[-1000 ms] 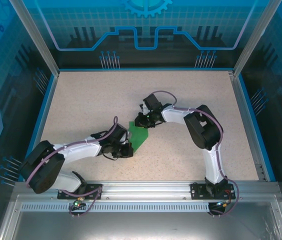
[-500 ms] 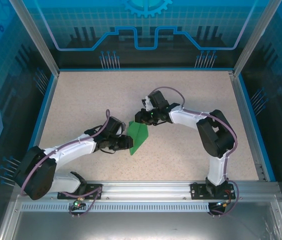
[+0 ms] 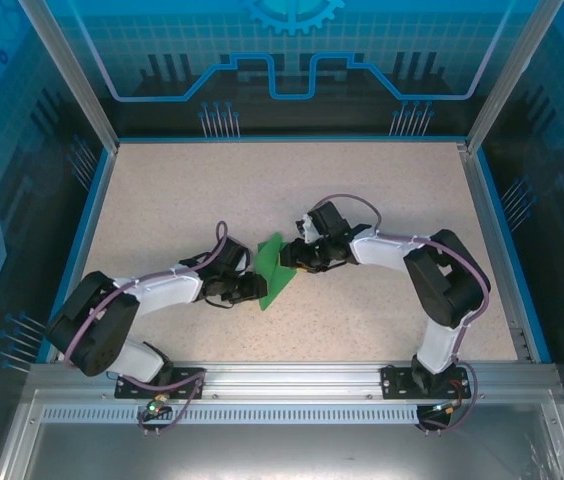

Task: Fold a paper plane with a square sheet of paper (pick it up from the middle)
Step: Pick up the paper from the center of the table.

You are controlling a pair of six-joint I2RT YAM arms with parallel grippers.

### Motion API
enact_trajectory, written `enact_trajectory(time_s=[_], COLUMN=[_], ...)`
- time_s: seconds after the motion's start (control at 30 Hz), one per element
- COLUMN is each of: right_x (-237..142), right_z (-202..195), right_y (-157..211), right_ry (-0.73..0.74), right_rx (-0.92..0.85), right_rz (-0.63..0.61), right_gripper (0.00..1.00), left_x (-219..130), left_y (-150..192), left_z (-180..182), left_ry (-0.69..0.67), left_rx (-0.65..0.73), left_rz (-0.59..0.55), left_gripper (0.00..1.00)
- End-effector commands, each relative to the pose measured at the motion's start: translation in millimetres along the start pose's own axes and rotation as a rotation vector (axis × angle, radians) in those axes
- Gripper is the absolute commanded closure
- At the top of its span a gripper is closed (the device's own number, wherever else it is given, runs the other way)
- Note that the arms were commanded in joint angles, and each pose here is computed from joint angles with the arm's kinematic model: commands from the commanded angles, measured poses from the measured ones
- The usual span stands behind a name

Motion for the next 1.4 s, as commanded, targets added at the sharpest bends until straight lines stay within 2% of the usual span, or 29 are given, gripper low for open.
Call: enact_trajectory(time_s=[0.0,0.37,0.67,0.9,1.2,1.37], right_x=[-6.4,-2.3,12.0,30.2,49.2,55.0], right_z=[2.1,-2.0,6.5,6.4,4.9,12.1], right_y=[1.4,18.8,1.4,-10.8,-12.9,-15.2], right_ry=[-0.045,-0.084,-0.150,-0.130,-0.096,-0.134], right_rx=[0.015,0.049,0.041,0.041,0.076,0.069], right_rz=[-0.014,0.005,-0.026,-0.009,0.044,0.038], right_gripper=[0.55,0.48,0.46,0.46,0.46,0.46], left_x=[3.5,5.1,5.2,4.0,-1.6,-2.0], left_y=[-2.3,-4.6,-6.0,-5.9,-5.8,-4.7], left_z=[-2.0,-6.2,-5.8,2.3,3.6,3.1], left_ry=[0.028,0.038,0.040,0.021,0.071,0.088], left_rx=[-0.007,0.001,0.004,0.000,-0.022,-0.023], left_rz=[0.008,0.011,0.013,0.009,-0.012,-0.007], left_gripper=[0.63,0.88,0.95,1.00,1.00,1.00])
Point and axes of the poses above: each hand's point on the last joint's axis, 136 mm out from that joint toward the fingers, its own x axis out along the fingers, its own z axis along the line the jaws close on, y = z × x, the point moved 6 cm from there along -x, back along the fingers, and after that the axes turned 14 degrees about -x, right-handed, at the moved point
